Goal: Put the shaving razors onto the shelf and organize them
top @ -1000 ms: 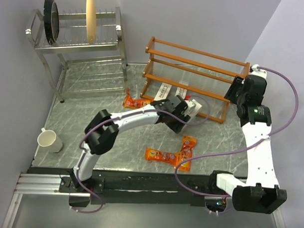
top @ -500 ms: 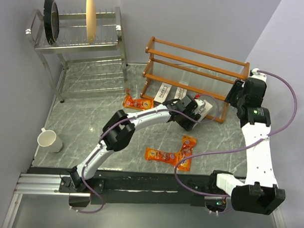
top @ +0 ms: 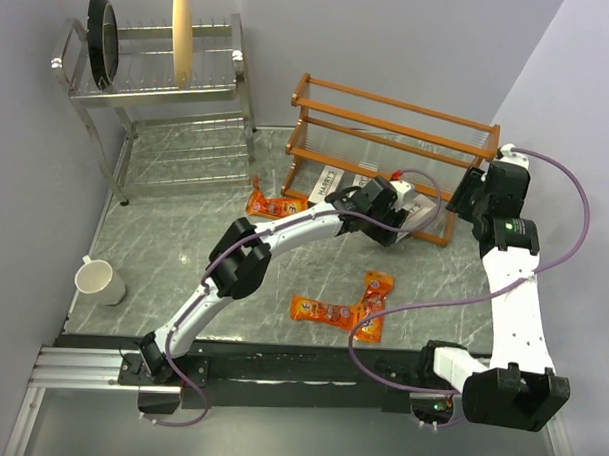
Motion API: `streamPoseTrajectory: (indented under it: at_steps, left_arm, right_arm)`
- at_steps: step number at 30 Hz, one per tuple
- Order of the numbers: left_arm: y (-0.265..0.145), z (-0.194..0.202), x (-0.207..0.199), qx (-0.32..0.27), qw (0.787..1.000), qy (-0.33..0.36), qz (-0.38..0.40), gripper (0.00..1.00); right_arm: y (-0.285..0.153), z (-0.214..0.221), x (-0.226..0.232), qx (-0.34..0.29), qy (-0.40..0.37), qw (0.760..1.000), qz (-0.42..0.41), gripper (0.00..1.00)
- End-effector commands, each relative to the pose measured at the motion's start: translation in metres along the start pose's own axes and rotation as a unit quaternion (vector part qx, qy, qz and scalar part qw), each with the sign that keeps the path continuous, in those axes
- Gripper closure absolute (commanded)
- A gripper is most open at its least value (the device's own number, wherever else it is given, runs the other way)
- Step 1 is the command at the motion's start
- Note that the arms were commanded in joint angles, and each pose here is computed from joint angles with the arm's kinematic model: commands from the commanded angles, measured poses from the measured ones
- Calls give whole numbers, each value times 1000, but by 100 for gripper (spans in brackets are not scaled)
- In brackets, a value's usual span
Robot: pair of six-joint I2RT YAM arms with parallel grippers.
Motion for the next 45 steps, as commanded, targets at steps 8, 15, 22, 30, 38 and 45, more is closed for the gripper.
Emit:
streamPoseTrajectory:
  at_steps: [8, 15, 22, 30, 38, 45]
  left_arm:
    - [10, -18, -6, -40, 992, -109, -58, 47]
    - [13, -34, -10, -73, 984, -130, -93, 48]
    - [21, -46, 1, -107, 978, -120, -130, 38]
    - [37, -62, 11, -154, 971, -97, -153, 36]
    - [35, -71, 6, -171, 971, -95, -138, 35]
    - [26, -71, -7, -160, 977, -98, -105, 0]
  right_arm:
    - [-10, -7, 0, -21, 7, 1000, -10, 42]
    - [-7, 3, 0, -8, 17, 1000, -18, 42]
    - [-8, 5, 2, -5, 24, 999, -23, 42]
    - [-19, -5, 6, -13, 26, 999, -32, 42]
    - [-12, 2, 8, 0, 37, 999, -38, 42]
    - [-10, 2, 8, 1, 37, 999, -37, 41]
Point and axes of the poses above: each gripper's point midway between its finger pads, its own y axis out along the fingers, its own x axis along the line the jaws close on, z = x × y, the point moved 3 cm from there along -y, back along the fingers, and after that the axes turned 13 degrees about y, right-handed, at the moved point
